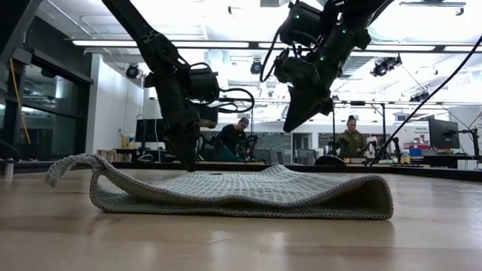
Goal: Fold microfiber towels
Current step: Fold the gray towel
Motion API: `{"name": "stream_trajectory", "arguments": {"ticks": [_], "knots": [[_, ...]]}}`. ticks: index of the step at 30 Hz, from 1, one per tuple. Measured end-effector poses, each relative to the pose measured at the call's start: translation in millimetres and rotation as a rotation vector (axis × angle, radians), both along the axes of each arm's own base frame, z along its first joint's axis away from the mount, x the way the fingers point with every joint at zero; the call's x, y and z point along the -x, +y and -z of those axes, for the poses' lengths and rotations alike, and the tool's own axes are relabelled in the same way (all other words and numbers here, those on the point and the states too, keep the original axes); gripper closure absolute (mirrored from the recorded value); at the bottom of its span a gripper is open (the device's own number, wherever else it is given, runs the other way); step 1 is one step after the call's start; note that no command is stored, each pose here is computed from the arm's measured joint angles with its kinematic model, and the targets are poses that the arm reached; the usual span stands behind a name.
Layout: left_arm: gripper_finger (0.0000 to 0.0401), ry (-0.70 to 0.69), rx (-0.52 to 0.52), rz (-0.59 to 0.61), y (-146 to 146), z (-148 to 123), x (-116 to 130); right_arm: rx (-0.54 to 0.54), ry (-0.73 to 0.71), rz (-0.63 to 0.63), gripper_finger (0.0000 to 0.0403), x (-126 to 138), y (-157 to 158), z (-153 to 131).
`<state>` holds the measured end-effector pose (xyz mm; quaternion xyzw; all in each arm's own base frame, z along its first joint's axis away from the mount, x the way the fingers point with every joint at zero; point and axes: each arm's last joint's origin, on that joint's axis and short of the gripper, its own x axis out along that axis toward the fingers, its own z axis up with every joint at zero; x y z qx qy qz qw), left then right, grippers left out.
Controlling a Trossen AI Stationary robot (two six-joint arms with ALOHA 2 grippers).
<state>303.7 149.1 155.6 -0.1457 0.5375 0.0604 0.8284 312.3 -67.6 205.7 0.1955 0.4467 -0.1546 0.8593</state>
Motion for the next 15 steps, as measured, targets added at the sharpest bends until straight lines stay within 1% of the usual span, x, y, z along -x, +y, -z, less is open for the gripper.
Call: {"name": "stream_trajectory", "arguments": {"ticks": [9, 15], "knots": [[0.0303, -0.039, -0.011, 0.024, 1.0, -1.3, -2.9, -0.002, -0.001, -0.001, 0.0400, 0.0, 0.1, -0.1], [0.0297, -0.027, -0.005, 0.025, 1.0, 1.6, -2.9, -0.012, -0.003, -0.009, 0.0400, -0.1, 0.4, -0.2]]}}
